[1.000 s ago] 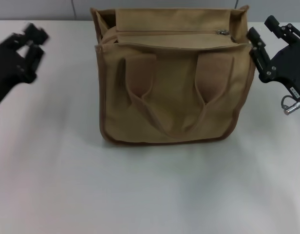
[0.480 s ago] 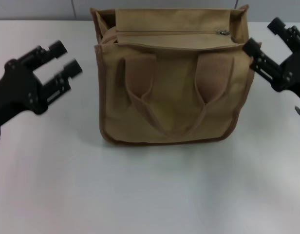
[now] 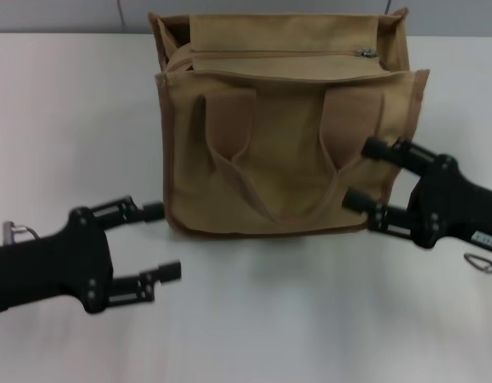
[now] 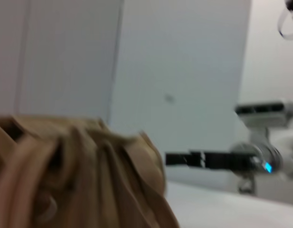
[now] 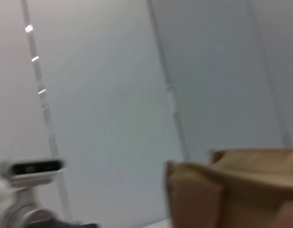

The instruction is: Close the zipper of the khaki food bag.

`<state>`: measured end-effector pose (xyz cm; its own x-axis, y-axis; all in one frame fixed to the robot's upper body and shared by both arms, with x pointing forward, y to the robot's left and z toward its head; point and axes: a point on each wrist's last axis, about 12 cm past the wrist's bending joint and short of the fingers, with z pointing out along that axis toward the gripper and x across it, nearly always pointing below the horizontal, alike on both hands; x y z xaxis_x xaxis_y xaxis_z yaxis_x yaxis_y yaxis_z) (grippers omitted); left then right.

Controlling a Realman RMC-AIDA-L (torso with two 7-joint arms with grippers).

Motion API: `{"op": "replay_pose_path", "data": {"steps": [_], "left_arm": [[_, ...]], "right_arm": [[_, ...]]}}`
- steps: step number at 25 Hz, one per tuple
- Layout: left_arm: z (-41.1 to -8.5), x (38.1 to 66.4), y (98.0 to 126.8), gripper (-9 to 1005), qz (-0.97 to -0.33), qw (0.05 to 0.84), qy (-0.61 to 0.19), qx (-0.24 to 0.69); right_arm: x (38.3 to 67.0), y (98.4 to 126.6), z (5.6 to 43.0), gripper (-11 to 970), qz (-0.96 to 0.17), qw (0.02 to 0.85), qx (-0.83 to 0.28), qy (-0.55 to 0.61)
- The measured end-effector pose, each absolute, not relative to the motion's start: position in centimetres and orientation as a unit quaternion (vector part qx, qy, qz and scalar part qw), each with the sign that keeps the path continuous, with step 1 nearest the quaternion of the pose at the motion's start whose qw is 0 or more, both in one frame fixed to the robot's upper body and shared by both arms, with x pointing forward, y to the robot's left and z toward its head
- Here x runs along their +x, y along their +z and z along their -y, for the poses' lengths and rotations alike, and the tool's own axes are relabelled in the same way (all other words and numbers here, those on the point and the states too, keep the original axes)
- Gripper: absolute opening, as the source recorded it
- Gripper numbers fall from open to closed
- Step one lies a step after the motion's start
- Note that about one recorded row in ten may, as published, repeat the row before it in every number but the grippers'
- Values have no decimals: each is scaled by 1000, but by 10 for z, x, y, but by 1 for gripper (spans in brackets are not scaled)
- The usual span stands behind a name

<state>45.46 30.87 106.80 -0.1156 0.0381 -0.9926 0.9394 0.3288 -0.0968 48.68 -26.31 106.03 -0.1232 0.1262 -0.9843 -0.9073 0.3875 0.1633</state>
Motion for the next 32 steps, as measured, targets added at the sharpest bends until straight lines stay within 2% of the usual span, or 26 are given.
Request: {"op": "replay_pose_path", "data": {"steps": [1, 6, 16, 21, 32], "left_arm": [[-307, 453, 1065, 782, -621, 506, -426, 420], [-301, 455, 1063, 782, -622, 476, -433, 446], [-299, 455, 1068, 782, -605, 475, -442, 461], [-293, 455, 1066, 782, -600, 454, -450, 480], [-292, 453, 1062, 782, -609, 448, -446, 479]], "right_arm": [[486, 1062, 260, 831, -598, 555, -345, 464], [487, 1062, 249, 830, -604, 496, -380, 496], [483, 1055, 227, 829, -592, 407, -489, 495], [486, 1054, 222, 829, -573, 410, -525, 477], [490, 1049, 220, 830, -584, 413, -531, 455]]}}
